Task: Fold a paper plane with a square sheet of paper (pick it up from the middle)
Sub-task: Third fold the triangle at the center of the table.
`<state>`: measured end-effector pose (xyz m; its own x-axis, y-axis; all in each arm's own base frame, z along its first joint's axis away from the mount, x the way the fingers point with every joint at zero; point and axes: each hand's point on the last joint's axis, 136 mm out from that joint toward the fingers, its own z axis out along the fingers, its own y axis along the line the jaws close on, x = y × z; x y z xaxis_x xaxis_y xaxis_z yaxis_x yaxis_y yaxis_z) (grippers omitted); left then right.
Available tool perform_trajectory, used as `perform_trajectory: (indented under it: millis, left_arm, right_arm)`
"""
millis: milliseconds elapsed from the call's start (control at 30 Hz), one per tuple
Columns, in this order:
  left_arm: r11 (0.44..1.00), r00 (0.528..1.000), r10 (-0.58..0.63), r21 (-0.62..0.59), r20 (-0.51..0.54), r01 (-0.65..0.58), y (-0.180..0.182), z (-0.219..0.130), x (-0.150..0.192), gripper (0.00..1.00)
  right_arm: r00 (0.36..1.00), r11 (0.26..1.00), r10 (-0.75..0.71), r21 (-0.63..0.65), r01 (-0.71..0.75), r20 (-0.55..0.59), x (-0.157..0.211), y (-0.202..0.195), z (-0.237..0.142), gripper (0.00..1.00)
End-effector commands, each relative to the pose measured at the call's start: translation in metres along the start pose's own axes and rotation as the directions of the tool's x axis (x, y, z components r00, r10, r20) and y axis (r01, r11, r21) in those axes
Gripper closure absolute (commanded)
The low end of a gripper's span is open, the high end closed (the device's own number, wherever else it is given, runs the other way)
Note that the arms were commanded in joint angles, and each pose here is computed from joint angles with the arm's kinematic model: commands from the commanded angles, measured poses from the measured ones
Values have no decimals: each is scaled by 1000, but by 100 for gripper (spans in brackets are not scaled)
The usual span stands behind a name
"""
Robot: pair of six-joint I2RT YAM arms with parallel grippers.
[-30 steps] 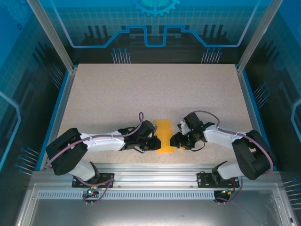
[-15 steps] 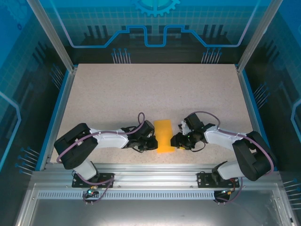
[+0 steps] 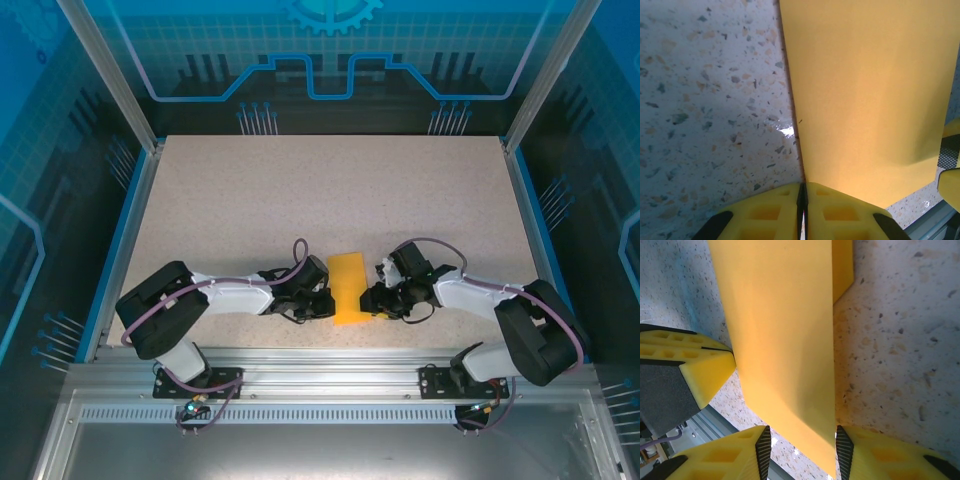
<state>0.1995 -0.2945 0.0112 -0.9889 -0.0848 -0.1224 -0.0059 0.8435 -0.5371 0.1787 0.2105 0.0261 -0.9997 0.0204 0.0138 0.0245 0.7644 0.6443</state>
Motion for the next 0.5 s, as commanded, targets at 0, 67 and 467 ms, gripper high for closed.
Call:
perform_trajectory:
  millis: [0,67,467]
  left_arm:
    - [998,999,1,-64,-36,-4,16,9,6,87]
    - [998,999,4,-63,-38,-6,15,9,6,87]
    - [998,999,26,-57,-41,-28,10,6,5,86]
  right_arm:
    - [1000,999,-29,-24,30,6,-3,12,-4,59]
    - [999,999,-38,-4,38,10,-8,11,-5,57]
    - [1000,999,-27,23,27,-9,-31,7,-7,74]
